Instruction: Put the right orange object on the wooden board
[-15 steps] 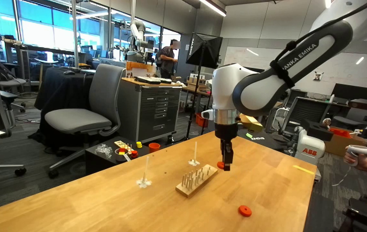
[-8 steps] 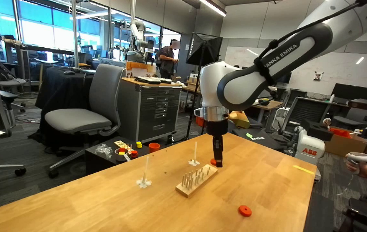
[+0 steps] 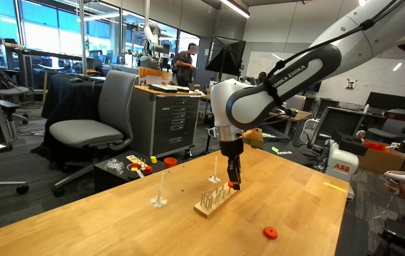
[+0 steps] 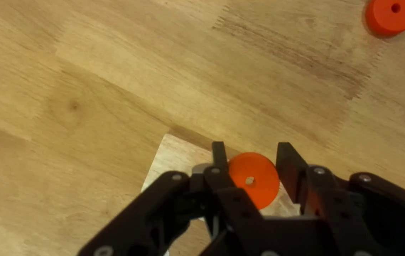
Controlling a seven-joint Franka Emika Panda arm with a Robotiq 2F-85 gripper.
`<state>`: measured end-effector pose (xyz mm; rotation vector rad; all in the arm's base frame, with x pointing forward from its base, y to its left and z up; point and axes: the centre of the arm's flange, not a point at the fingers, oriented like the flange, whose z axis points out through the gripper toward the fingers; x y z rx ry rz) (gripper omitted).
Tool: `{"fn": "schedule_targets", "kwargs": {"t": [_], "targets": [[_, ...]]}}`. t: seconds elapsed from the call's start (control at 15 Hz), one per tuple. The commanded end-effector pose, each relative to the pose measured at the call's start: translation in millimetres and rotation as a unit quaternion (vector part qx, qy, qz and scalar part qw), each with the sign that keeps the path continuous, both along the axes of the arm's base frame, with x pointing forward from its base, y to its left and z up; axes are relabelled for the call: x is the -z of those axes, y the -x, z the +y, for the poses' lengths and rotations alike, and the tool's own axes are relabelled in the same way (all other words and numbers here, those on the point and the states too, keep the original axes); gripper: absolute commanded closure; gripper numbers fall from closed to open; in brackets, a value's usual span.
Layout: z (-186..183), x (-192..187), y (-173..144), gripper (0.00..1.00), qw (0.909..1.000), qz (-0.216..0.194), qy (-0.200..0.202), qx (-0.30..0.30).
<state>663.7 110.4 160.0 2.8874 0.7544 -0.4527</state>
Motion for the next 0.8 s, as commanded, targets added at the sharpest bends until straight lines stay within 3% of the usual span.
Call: {"fn": "schedule_targets", "kwargs": {"t": [0.0,0.73], "targets": [[4.8,3.3,-21.8,0.84,0.9998,0.009,-0.001,0.016],[10.3,17.3,-26.0,0.84,0.9997,0.021,0.001,0.013]]}}
